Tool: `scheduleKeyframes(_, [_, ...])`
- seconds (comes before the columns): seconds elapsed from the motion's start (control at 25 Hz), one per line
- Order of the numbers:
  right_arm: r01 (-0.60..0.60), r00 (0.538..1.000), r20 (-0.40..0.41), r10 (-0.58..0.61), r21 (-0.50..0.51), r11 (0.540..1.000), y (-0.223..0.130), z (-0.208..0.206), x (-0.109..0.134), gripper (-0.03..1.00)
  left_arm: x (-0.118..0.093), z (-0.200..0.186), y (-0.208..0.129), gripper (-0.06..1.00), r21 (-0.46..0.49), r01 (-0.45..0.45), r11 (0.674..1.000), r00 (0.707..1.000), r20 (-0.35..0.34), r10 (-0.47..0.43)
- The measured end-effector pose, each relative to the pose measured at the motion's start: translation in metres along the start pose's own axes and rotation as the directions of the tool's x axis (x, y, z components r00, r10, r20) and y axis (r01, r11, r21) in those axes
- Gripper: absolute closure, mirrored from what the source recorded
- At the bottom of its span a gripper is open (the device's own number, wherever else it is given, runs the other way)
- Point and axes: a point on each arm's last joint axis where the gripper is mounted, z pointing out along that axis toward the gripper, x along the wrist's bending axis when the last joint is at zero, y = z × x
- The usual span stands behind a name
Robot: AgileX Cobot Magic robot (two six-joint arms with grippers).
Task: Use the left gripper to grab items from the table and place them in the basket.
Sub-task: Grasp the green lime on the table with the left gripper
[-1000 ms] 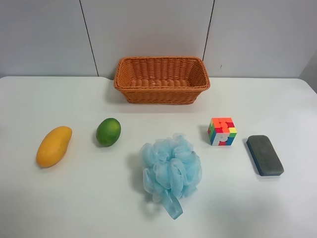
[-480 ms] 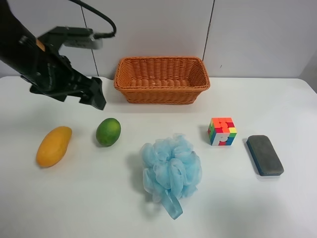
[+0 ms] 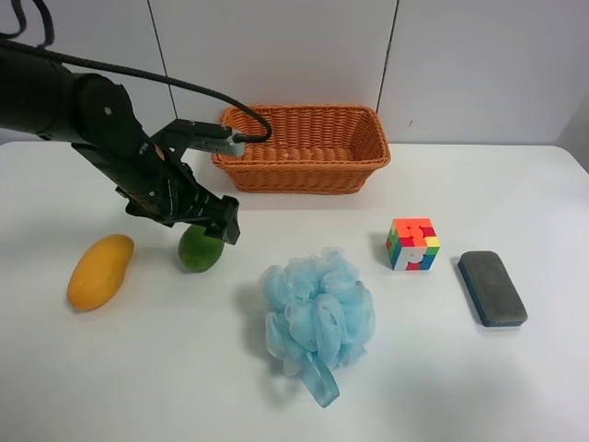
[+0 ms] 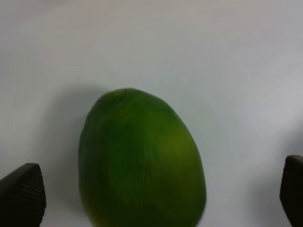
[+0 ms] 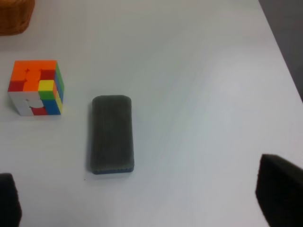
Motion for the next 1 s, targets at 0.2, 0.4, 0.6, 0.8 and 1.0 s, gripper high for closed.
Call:
scheduleKeyframes(0.2, [0.0, 1.0, 0.0, 0.0, 0.0, 1.0, 0.0, 0.0, 0.0, -0.03, 0.003, 0.027, -0.006, -0.05, 0.022, -0.01, 1.0, 1.0, -0.009, 0.01])
scheduleKeyframes(0.4, [0.0, 1.0, 0.0, 0.0, 0.0, 1.0, 0.0, 0.0, 0.0, -0.03, 0.005, 0.045, -0.013, -0.05, 0.056, -0.014, 0.998, 1.0, -0.015, 0.014])
scheduleKeyframes(0.6, [0.0, 1.0, 0.0, 0.0, 0.0, 1.0, 0.0, 0.0, 0.0, -0.03, 0.005, 0.046, -0.014, 0.22, 0.058, -0.014, 0.998, 1.0, -0.015, 0.015])
scheduleKeyframes(0.8, [0.0, 1.0, 0.0, 0.0, 0.0, 1.0, 0.0, 0.0, 0.0, -0.03, 0.005, 0.046, -0.014, 0.34, 0.058, -0.015, 0.998, 1.0, -0.015, 0.016])
scheduleKeyframes(1.0, [0.0, 1.0, 0.0, 0.0, 0.0, 1.0, 0.0, 0.0, 0.0, -0.03, 0.005, 0.046, -0.014, 0.34, 0.061, -0.017, 0.998, 1.0, -0.014, 0.017])
